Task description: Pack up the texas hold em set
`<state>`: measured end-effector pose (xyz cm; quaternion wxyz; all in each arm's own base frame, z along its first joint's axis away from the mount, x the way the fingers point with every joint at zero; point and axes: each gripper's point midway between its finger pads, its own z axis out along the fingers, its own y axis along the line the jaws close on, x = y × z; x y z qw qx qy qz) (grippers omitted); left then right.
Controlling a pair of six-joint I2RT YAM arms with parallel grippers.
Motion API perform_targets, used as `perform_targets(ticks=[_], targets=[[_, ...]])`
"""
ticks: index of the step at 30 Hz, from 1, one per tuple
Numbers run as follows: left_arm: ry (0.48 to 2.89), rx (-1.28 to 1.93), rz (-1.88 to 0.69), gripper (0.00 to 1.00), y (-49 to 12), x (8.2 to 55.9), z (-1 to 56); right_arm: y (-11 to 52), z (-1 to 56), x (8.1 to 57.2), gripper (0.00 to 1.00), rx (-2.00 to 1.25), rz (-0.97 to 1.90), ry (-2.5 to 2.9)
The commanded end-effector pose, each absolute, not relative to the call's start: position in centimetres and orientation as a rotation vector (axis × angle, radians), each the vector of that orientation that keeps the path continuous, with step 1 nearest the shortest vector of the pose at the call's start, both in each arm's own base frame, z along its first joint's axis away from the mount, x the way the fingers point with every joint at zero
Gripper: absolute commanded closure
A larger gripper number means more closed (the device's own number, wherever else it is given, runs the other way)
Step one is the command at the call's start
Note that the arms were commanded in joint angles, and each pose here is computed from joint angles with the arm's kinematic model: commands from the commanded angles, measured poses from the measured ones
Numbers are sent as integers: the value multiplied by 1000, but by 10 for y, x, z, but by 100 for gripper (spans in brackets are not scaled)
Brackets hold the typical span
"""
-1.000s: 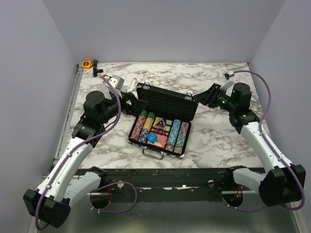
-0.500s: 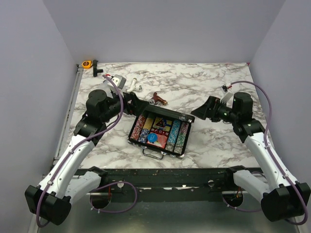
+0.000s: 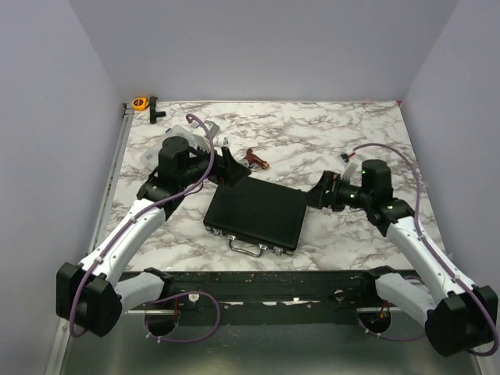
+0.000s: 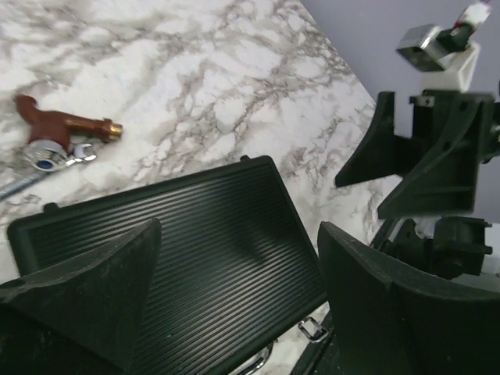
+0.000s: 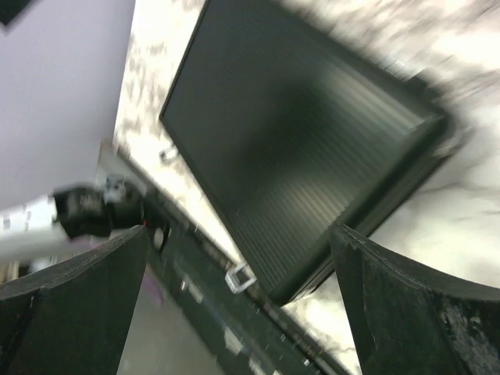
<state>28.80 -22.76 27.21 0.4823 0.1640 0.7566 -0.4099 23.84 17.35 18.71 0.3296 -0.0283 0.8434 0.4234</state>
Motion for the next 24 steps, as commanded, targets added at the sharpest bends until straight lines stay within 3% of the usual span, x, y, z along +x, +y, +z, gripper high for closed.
perform_targets(ticks=[1,7,10,13,20,24], targets=[[1914,431,-1239,22,-262,272,256,228,163,206,0,-214,1212,2297],[2108,361,-1356,31,-294,257,206,273,152,184,0,-380,1043,2358],[2158,341,-1416,35,-305,252,183,282,141,169,8,-440,1066,2372],[2235,306,-1429,38,-308,249,157,286,129,155,20,-522,1014,2386],[2392,260,-1374,43,-302,243,109,285,120,146,63,-620,957,2365],[2480,232,-1314,47,-293,234,86,284,113,135,80,-635,981,2378]])
